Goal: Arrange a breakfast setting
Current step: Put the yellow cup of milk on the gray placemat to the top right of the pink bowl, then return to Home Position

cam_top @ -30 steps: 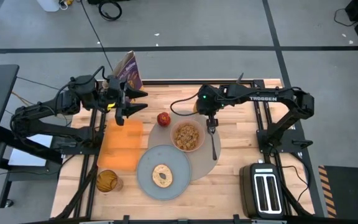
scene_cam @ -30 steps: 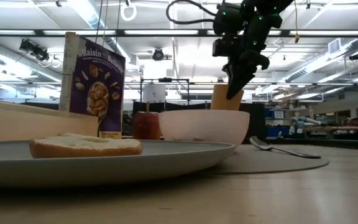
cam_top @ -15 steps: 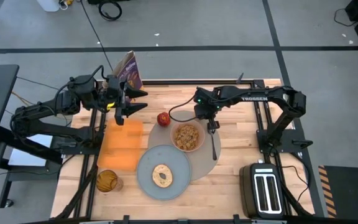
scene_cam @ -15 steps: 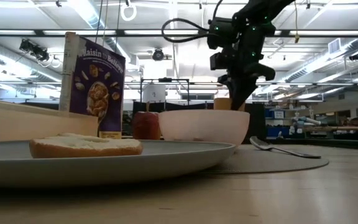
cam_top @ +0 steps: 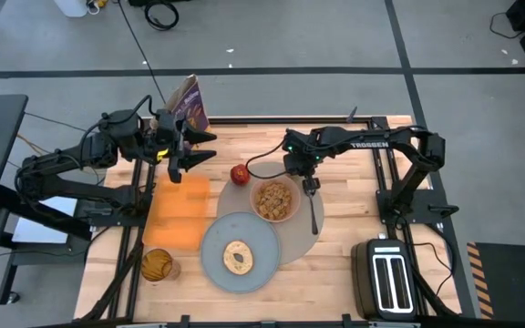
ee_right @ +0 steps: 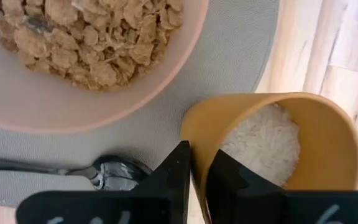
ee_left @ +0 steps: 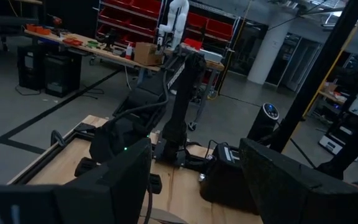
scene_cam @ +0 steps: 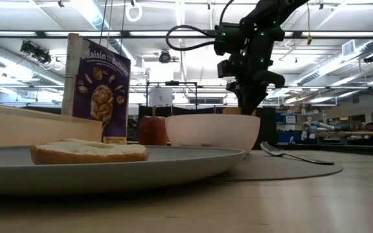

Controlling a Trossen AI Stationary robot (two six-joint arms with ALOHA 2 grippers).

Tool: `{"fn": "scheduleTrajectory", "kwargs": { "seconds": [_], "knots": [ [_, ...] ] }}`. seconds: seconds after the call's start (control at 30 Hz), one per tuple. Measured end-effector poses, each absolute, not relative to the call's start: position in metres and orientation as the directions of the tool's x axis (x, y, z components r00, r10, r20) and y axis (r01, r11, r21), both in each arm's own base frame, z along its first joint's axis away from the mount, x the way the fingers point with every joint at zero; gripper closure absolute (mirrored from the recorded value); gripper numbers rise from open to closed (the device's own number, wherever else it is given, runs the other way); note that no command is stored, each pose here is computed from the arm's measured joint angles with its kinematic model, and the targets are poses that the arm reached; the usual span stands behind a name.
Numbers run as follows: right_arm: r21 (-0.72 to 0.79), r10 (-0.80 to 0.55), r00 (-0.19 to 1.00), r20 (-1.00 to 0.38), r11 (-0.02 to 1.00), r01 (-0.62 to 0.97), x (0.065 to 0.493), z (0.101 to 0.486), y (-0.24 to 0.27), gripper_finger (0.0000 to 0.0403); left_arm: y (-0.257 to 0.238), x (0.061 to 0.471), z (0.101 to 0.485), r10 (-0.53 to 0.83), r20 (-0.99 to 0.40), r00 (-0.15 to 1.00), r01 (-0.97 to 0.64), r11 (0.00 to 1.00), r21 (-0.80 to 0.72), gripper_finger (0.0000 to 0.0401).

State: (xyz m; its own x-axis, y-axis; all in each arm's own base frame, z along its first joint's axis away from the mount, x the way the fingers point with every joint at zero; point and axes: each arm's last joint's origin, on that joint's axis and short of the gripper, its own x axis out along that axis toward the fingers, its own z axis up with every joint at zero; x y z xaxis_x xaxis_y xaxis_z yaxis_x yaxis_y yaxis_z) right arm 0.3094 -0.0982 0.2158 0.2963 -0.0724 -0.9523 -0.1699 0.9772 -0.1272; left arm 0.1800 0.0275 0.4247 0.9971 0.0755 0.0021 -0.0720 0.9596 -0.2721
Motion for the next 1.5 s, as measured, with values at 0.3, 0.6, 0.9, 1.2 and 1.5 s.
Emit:
{"fn": "scheduleTrajectory", "kwargs": {
  "seconds": [0.3, 0.6, 0.9, 1.2, 1.5],
  "knots": [
    [-0.14, -0.083, 0.337, -0.938, 0.979, -0.149, 0.314, 0.217, -0.097, 0.0308, 0.027, 0.18, 0.425, 0.076, 0.003, 0.997, -0.072, 0.96, -0.271, 0.015],
    [-0.159, -0.093, 0.377, -0.922, 0.976, -0.148, 0.321, 0.235, -0.096, 0.0258, 0.028, 0.18, 0.425, 0.076, 0.004, 0.997, -0.072, 0.96, -0.271, 0.015],
    [-0.186, -0.12, 0.476, -0.871, 0.978, -0.095, 0.334, 0.27, -0.099, 0.0256, 0.027, 0.18, 0.425, 0.069, 0.004, 0.998, -0.065, 0.958, -0.278, 0.015],
    [-0.1, -0.093, 0.582, -0.807, 0.995, 0.021, 0.322, 0.307, -0.102, 0.0295, 0.027, 0.18, 0.428, 0.047, 0.039, 0.998, -0.035, 0.961, -0.274, 0.015],
    [0.047, -0.043, 0.864, -0.502, 0.996, 0.076, 0.275, 0.34, -0.085, 0.0384, 0.027, 0.18, 0.428, 0.049, 0.038, 0.998, -0.037, 0.962, -0.27, 0.015]
  ]
}}
